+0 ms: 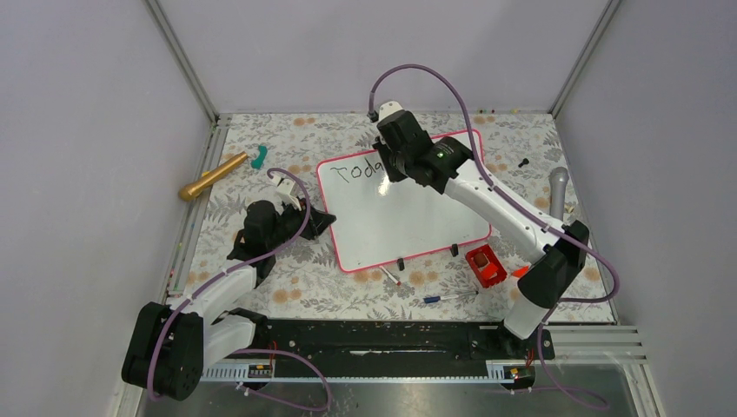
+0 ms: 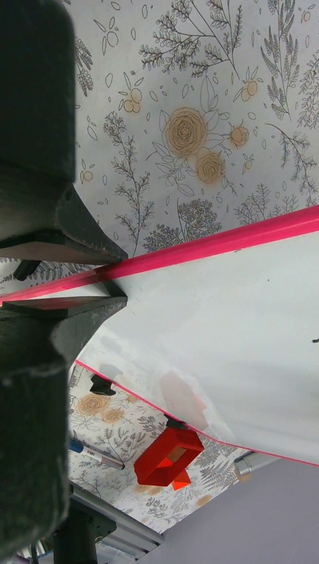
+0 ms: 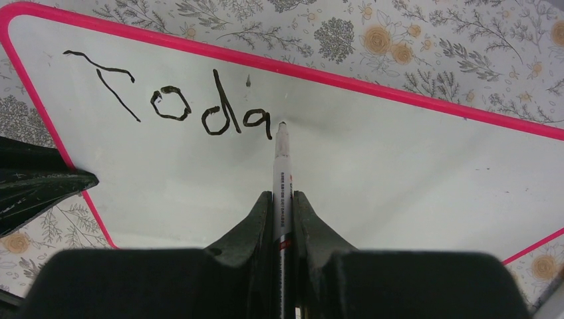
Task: Write a sentence on the whiteboard
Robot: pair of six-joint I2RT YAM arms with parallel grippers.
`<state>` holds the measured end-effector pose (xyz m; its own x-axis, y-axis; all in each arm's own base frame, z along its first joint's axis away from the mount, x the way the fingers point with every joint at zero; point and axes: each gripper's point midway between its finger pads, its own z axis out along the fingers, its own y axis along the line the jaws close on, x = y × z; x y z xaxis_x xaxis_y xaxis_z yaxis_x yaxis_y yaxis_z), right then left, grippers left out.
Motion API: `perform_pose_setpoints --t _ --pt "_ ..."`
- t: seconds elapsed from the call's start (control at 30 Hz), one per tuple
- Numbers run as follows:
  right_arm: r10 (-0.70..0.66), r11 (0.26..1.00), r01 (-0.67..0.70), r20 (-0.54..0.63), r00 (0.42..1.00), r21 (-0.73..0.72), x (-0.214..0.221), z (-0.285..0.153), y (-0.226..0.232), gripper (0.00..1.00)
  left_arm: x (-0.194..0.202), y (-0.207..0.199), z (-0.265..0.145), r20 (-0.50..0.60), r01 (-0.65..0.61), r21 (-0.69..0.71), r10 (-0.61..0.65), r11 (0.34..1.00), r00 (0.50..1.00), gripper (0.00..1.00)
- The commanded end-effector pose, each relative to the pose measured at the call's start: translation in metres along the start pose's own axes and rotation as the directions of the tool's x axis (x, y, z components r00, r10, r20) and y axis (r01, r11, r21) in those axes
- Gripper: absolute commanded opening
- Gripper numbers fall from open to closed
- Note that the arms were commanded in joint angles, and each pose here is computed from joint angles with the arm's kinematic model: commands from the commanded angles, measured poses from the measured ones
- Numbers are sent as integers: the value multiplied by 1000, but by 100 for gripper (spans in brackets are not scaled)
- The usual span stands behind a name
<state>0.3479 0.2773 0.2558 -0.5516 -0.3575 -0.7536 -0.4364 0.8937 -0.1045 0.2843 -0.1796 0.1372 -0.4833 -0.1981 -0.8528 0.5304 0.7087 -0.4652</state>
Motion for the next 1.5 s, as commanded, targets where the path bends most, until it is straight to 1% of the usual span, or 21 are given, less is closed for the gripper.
perform_pose_setpoints --t 0.0,0.33,0.8,1.07,1.47 --pt "16 1000 -16 42 999 13 -18 -2 -5 0 -12 -7 2 37 -72 32 71 997 997 0" --pt "12 999 -12 3 1000 37 -9 7 -8 0 -11 -7 2 35 -71 33 70 997 997 0" --pt "0 998 1 -27 1000 57 7 0 -15 0 -12 -8 2 37 -72 34 71 997 997 0" --pt "3 996 -2 -11 1000 87 -1 1 -21 0 -12 -8 2 37 -73 32 71 997 997 0" --pt "8 996 -9 13 1000 85 -14 2 -21 0 -12 -9 2 37 -74 36 73 997 997 0"
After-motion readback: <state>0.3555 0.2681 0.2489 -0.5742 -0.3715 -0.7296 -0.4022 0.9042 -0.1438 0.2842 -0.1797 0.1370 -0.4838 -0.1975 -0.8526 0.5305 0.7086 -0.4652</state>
